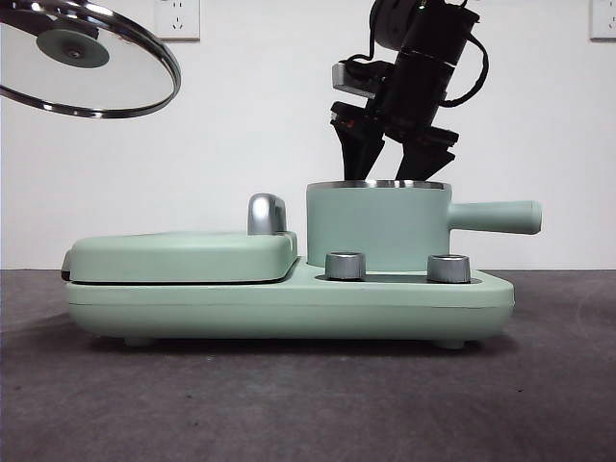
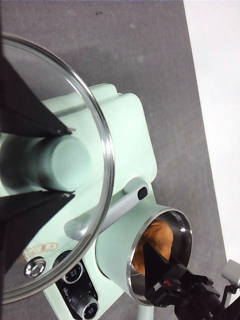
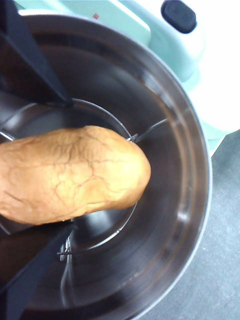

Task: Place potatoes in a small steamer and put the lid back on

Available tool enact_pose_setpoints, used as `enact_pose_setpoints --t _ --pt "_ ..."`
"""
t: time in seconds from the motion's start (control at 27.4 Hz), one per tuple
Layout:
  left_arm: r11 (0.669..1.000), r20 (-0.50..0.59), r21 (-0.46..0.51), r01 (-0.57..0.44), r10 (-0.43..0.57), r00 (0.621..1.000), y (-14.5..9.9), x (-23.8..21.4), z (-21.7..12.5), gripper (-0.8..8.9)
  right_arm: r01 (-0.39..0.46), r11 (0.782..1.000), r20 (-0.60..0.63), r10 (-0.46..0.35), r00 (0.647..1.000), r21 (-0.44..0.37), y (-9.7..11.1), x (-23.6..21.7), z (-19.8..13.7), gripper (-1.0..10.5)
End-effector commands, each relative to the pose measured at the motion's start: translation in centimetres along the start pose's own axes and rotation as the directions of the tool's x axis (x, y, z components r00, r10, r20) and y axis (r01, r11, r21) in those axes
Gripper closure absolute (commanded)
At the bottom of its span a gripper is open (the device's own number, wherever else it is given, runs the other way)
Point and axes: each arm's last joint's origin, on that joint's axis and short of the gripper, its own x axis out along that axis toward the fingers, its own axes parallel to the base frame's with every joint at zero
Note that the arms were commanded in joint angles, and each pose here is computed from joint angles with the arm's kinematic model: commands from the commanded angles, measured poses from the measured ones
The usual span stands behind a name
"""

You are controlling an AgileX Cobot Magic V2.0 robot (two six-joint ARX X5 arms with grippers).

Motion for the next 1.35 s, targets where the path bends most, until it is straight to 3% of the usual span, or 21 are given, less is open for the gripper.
enact_pose_setpoints --t 0.04,0.18,0.4,0.51,0.77,0.91,1.06,1.35 --pt "1.000 0.044 0.008 0.000 0.000 0.999 -0.1 -0.3 0.7 8.04 0.003 1.000 0.084 -0.002 0.996 -0.011 0.6 -3.4 0.9 5.8" --pt "1.000 0.043 0.008 0.000 0.000 0.999 -0.1 -0.3 0.7 8.04 0.012 1.000 0.173 -0.008 0.985 -0.018 1.7 -9.8 0.0 5.8" --pt "1.000 0.044 0.008 0.000 0.000 0.999 -0.1 -0.3 0.7 8.04 0.021 1.000 0.354 -0.015 0.935 -0.011 2.8 -13.7 -5.2 5.8" --pt "1.000 0.050 0.010 0.001 -0.002 0.999 -0.1 -0.2 0.8 8.05 0.018 1.000 0.406 -0.017 0.914 0.002 3.2 -14.2 -8.5 5.8" --pt "0.999 0.053 0.028 0.025 -0.026 0.998 -0.6 0.0 0.8 8.05 0.017 1.000 0.433 -0.017 0.901 0.003 3.7 -13.9 -14.2 6.0" --pt "0.994 0.076 0.090 0.055 -0.062 0.995 -1.2 0.9 1.2 8.05 0.032 0.999 0.443 -0.030 0.896 0.003 3.9 -13.3 -17.3 6.2" --pt "0.986 0.103 0.131 0.099 -0.113 0.988 -2.2 2.6 1.6 8.05 0.082 0.996 0.435 -0.084 0.896 0.025 4.0 -12.7 -19.8 6.2" --pt "0.965 0.176 0.202 0.169 -0.205 0.963 -4.5 7.2 2.4 8.05 0.086 0.996 0.462 -0.088 0.883 0.026 4.2 -12.8 -23.1 6.2"
